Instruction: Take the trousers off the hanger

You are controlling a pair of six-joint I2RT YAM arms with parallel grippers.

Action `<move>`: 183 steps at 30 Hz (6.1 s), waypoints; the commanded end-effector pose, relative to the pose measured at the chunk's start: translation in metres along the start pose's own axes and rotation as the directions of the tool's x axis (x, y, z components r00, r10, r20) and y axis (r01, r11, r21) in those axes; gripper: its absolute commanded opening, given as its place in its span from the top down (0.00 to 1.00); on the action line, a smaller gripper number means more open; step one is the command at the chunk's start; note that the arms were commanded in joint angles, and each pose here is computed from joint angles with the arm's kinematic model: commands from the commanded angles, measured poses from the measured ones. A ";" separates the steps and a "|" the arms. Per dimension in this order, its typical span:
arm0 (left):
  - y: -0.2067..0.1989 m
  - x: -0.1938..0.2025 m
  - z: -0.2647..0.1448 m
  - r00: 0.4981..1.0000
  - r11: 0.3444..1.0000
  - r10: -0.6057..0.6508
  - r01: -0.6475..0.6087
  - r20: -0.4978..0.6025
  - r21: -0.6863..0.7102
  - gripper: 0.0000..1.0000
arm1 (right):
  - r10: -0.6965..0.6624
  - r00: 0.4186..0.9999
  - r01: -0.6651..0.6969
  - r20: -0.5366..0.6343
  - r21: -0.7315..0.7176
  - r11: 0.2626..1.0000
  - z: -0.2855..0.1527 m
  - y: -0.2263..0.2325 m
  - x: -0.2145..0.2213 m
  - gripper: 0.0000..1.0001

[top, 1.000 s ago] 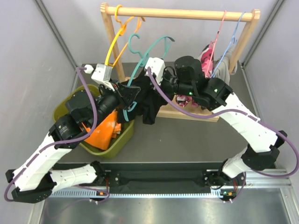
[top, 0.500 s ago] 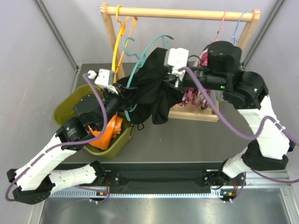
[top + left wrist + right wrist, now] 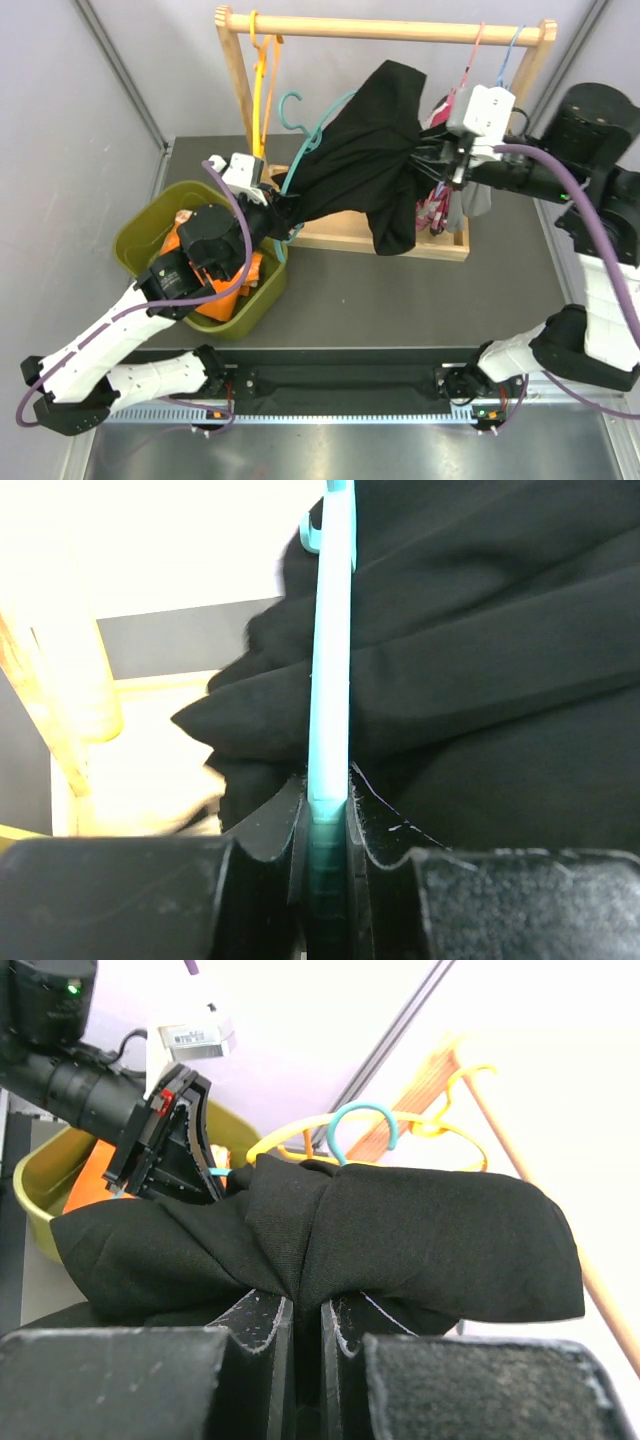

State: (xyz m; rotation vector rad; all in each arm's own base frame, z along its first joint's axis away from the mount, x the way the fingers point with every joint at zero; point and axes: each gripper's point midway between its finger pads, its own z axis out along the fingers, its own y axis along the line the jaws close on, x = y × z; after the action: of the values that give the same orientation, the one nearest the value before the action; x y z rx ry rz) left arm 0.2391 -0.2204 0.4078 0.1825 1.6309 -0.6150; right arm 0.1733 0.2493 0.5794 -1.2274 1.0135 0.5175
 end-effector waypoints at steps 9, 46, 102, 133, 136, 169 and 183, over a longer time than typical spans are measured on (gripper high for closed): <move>0.009 0.017 0.006 0.995 0.996 0.089 -0.090 -0.050 -0.025 1.00 | -0.116 0.938 0.078 0.327 0.126 0.989 -0.080 -0.012 -0.109 1.00; -0.030 -0.211 -0.082 0.886 0.986 0.021 -0.094 0.463 0.135 1.00 | -0.094 0.988 0.127 0.126 -0.283 0.951 0.133 0.121 -0.011 1.00; -0.011 -0.123 -0.069 0.979 0.995 -0.019 -0.002 0.203 0.102 1.00 | -0.400 0.911 0.270 -0.098 -0.592 0.759 0.059 0.152 0.107 0.00; -0.003 -0.126 0.061 0.987 0.974 0.025 0.012 0.160 -0.227 1.00 | -0.059 0.978 0.103 -0.199 0.217 0.971 -0.134 0.045 0.077 0.00; 0.006 -0.127 0.082 0.986 0.972 -0.004 0.043 0.165 -0.233 1.00 | -0.075 0.974 0.140 -0.212 0.308 0.941 -0.159 0.052 0.073 0.00; 0.012 -0.133 0.053 0.983 0.990 -0.135 0.138 0.121 -0.014 0.20 | 0.189 0.970 -0.055 -0.152 0.620 0.783 -0.179 0.047 0.124 0.00; -0.069 -0.129 0.028 0.985 0.896 -0.172 0.143 0.032 0.420 0.22 | 0.517 0.855 -0.316 -0.050 0.741 0.593 -0.164 0.024 0.234 0.09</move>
State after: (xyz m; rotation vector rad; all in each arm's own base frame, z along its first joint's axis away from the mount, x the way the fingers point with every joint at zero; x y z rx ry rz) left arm 0.2669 -0.2366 0.5334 0.2384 1.5178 -0.9362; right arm 0.1917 0.0641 0.3730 -0.4287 1.5555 0.2136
